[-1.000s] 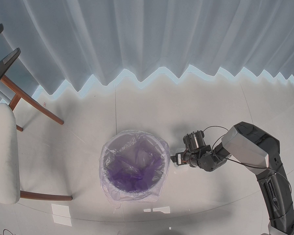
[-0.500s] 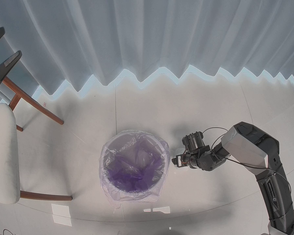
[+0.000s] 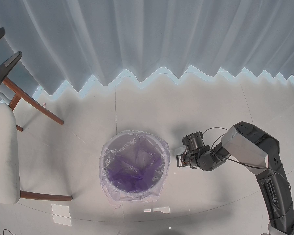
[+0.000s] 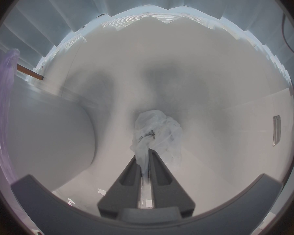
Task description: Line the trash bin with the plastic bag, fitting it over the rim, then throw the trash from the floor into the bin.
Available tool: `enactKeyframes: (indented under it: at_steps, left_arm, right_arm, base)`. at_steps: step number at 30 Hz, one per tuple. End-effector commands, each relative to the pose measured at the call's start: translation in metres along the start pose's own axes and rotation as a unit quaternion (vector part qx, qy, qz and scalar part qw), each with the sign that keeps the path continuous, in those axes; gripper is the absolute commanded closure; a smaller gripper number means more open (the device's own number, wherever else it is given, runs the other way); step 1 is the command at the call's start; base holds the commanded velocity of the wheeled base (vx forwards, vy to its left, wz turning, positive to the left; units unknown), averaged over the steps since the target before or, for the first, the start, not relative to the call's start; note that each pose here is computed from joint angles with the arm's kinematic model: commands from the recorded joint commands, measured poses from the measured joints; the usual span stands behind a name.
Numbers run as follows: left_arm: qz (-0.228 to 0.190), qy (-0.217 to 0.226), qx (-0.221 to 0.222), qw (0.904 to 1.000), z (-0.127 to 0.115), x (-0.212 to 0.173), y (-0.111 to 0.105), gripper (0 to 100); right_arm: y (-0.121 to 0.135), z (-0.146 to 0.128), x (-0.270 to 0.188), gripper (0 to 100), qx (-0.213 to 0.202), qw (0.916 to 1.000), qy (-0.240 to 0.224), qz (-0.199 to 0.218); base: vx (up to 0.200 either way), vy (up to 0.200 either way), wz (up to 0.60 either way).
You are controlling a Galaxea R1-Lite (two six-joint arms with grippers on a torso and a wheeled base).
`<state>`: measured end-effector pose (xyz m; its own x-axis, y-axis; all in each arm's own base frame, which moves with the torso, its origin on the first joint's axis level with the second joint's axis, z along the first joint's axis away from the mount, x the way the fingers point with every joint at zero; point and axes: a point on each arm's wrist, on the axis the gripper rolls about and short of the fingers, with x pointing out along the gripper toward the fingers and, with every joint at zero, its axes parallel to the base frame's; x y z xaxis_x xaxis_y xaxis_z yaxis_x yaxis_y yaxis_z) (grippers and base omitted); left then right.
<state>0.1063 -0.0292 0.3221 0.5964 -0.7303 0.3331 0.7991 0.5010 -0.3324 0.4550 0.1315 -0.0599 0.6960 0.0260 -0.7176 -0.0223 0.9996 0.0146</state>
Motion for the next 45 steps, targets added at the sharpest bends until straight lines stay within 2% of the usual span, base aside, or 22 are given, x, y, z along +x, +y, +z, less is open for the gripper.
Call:
enactKeyframes:
  at_steps: [1, 7, 9, 11, 12, 14, 16, 19, 22, 23, 26, 28, 31, 32, 33, 36, 38, 42, 43, 44, 45]
  left_arm:
    - [0.000, 0.000, 0.000, 1.0000, 0.000, 0.000, 0.000, 0]
    - [0.000, -0.002, 0.003, 1.0000, 0.000, 0.000, 0.000, 0]
    - [0.000, -0.004, 0.007, 1.0000, 0.001, 0.000, 0.000, 0]
    - [0.000, -0.004, 0.008, 1.0000, 0.001, 0.000, 0.000, 0]
    - [-0.001, -0.006, 0.009, 0.9999, 0.002, -0.001, -0.001, 0]
    - [-0.001, -0.005, 0.009, 0.9999, 0.001, -0.001, -0.002, 0]
    - [-0.001, -0.005, 0.009, 0.9999, 0.001, -0.001, -0.002, 0]
    - [-0.002, -0.005, 0.008, 1.0000, 0.001, -0.001, -0.002, 0]
    - [-0.003, -0.005, 0.009, 0.9999, 0.001, -0.001, -0.002, 0]
    - [-0.003, -0.007, 0.010, 0.9999, 0.002, -0.001, -0.003, 0]
    - [-0.004, -0.006, 0.010, 0.9999, 0.002, -0.001, -0.002, 0]
    - [-0.006, -0.002, 0.006, 1.0000, 0.000, -0.001, -0.003, 0]
    - [-0.004, 0.002, 0.002, 1.0000, -0.001, 0.001, 0.001, 0]
    - [-0.004, 0.002, 0.002, 1.0000, -0.001, 0.001, 0.001, 0]
    - [-0.004, 0.007, -0.003, 1.0000, -0.004, 0.002, 0.002, 0]
    - [-0.015, 0.015, -0.010, 0.9997, -0.008, 0.003, 0.001, 0]
    - [-0.022, 0.018, -0.013, 0.9995, -0.009, 0.004, 0.000, 0]
    - [-0.022, 0.019, -0.014, 0.9995, -0.010, 0.004, 0.000, 0]
    - [-0.022, 0.019, -0.014, 0.9995, -0.010, 0.004, 0.000, 0]
    - [-0.020, 0.019, -0.015, 0.9995, -0.010, 0.004, 0.001, 0]
    - [-0.021, 0.020, -0.016, 0.9995, -0.011, 0.004, 0.001, 0]
  right_arm:
    - [-0.001, 0.002, -0.006, 100, 0.002, 1.0000, -0.002, -0.007]
    - [-0.008, 0.009, -0.053, 100, 0.040, 0.9992, -0.004, -0.009]
    - [-0.012, 0.009, -0.086, 100, 0.066, 0.9977, -0.012, -0.003]
    - [-0.012, 0.009, -0.088, 100, 0.067, 0.9976, -0.014, -0.002]
    - [-0.016, 0.008, -0.119, 100, 0.089, 0.9952, -0.039, 0.009]
    - [-0.021, 0.004, -0.149, 100, 0.101, 0.9920, -0.072, 0.026]
    - [-0.023, 0.002, -0.159, 100, 0.101, 0.9910, -0.082, 0.030]
    - [-0.023, -0.011, -0.208, 100, 0.098, 0.9851, -0.129, 0.059]
    - [-0.019, -0.020, -0.229, 100, 0.092, 0.9820, -0.145, 0.077]
    - [-0.016, -0.030, -0.253, 100, 0.088, 0.9766, -0.168, 0.102]
    - [-0.009, -0.044, -0.276, 100, 0.092, 0.9664, -0.193, 0.142]
    - [-0.002, -0.046, -0.280, 100, 0.089, 0.9592, -0.214, 0.161]
    - [0.007, -0.041, -0.289, 100, 0.094, 0.9417, -0.268, 0.181]
    - [0.007, -0.041, -0.289, 100, 0.094, 0.9417, -0.268, 0.181]
    - [0.010, -0.045, -0.292, 100, 0.088, 0.9368, -0.279, 0.192]
    - [0.015, -0.055, -0.291, 100, 0.070, 0.9383, -0.274, 0.200]
    - [0.024, -0.057, -0.290, 100, 0.062, 0.9340, -0.279, 0.215]
    - [0.040, -0.054, -0.293, 100, 0.066, 0.9116, -0.317, 0.253]
    - [0.041, -0.054, -0.294, 100, 0.067, 0.9091, -0.321, 0.258]
    - [0.047, -0.054, -0.293, 100, 0.068, 0.9017, -0.332, 0.269]
    - [0.051, -0.053, -0.291, 100, 0.069, 0.8979, -0.338, 0.274]
  base:
    - [0.000, 0.000, 0.00]
    - [0.000, 0.000, 0.00]
    - [0.000, 0.000, 0.00]
    - [0.000, 0.000, 0.00]
    - [0.000, 0.000, 0.00]
    - [0.000, 0.000, 0.00]
    - [0.000, 0.000, 0.00]
    - [0.000, 0.000, 0.00]
    - [0.000, 0.000, 0.00]
    - [0.000, 0.000, 0.00]
    - [0.000, 0.000, 0.00]
    - [0.000, 0.000, 0.00]
    - [0.000, 0.000, 0.00]
    - [0.000, 0.000, 0.00]
    - [0.000, 0.000, 0.00]
    - [0.000, 0.000, 0.00]
    - [0.000, 0.000, 0.00]
    - [0.000, 0.000, 0.00]
    - [0.000, 0.000, 0.00]
    - [0.000, 0.000, 0.00]
    - [0.000, 0.000, 0.00]
